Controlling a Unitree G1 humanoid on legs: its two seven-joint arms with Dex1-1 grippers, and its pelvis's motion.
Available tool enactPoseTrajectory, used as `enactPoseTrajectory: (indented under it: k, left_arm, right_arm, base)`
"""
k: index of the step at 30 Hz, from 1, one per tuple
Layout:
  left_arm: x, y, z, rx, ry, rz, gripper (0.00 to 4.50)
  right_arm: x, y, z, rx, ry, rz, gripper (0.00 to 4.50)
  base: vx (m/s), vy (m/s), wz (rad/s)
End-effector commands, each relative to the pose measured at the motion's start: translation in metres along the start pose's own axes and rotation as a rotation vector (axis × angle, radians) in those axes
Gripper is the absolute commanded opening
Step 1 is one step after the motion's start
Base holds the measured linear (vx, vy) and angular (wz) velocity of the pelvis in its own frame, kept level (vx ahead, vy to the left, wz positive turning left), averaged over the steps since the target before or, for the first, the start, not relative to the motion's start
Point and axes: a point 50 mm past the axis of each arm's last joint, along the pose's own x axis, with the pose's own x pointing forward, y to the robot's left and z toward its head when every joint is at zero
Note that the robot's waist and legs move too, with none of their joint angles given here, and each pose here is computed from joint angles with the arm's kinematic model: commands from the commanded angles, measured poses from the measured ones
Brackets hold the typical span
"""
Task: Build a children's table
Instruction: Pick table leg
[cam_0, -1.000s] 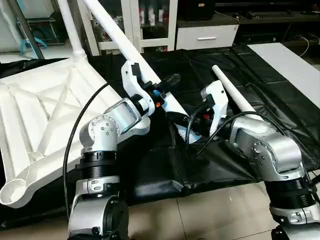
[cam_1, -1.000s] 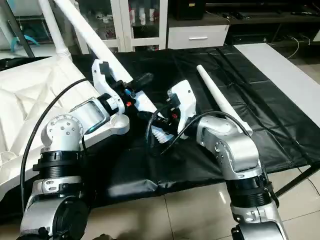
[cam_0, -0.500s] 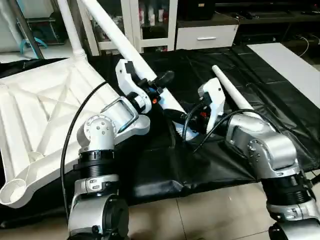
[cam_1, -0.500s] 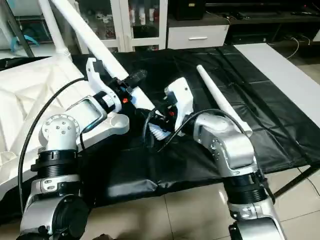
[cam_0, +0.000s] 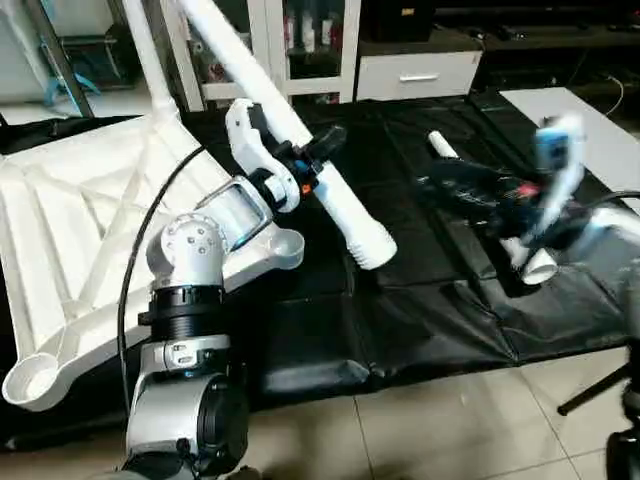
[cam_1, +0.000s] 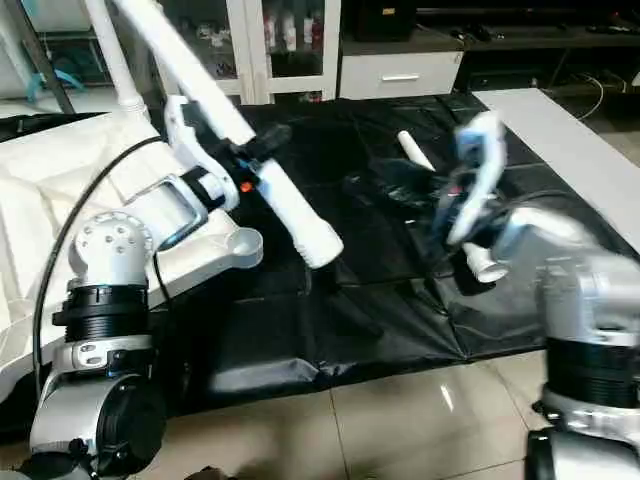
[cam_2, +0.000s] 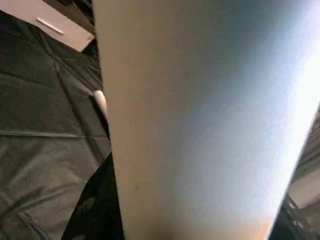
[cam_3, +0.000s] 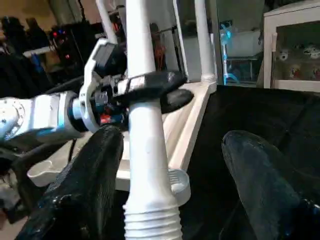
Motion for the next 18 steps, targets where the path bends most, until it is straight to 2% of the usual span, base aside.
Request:
enactPoseTrajectory:
  k: [1, 6, 10, 14, 16, 18]
  left_arm:
    - [0.0, -0.003, 0.001, 0.011, 0.007, -0.023, 1.82]
    - [0.001, -0.004, 0.0, 0.013, 0.015, -0.037, 1.82]
    - [0.001, -0.007, 0.0, 0.021, 0.024, -0.067, 1.82]
    - [0.0, -0.011, 0.0, 0.028, 0.03, -0.104, 1.82]
    - [-0.001, -0.012, -0.001, 0.028, 0.034, -0.121, 1.82]
    - [-0.002, -0.013, -0.001, 0.03, 0.038, -0.13, 1.82]
  right_arm:
    - [-0.011, -0.008, 0.005, 0.046, -0.031, -0.048, 3.61]
    - [-0.014, -0.016, 0.004, 0.07, -0.03, -0.114, 3.61]
    - [-0.015, -0.032, 0.0, 0.08, -0.001, -0.253, 3.61]
    - [-0.021, -0.045, 0.005, 0.152, -0.063, -0.339, 3.61]
    - [-0.029, -0.054, 0.009, 0.217, -0.111, -0.375, 3.61]
    - [-0.032, -0.056, 0.009, 0.234, -0.122, -0.377, 3.61]
  base:
    - [0.0, 0.0, 0.0]
    - [0.0, 0.0, 0.0]
    - [0.0, 0.0, 0.0]
    - [0.0, 0.0, 0.0]
    - [0.0, 0.0, 0.0]
    - [0.0, 0.0, 0.0]
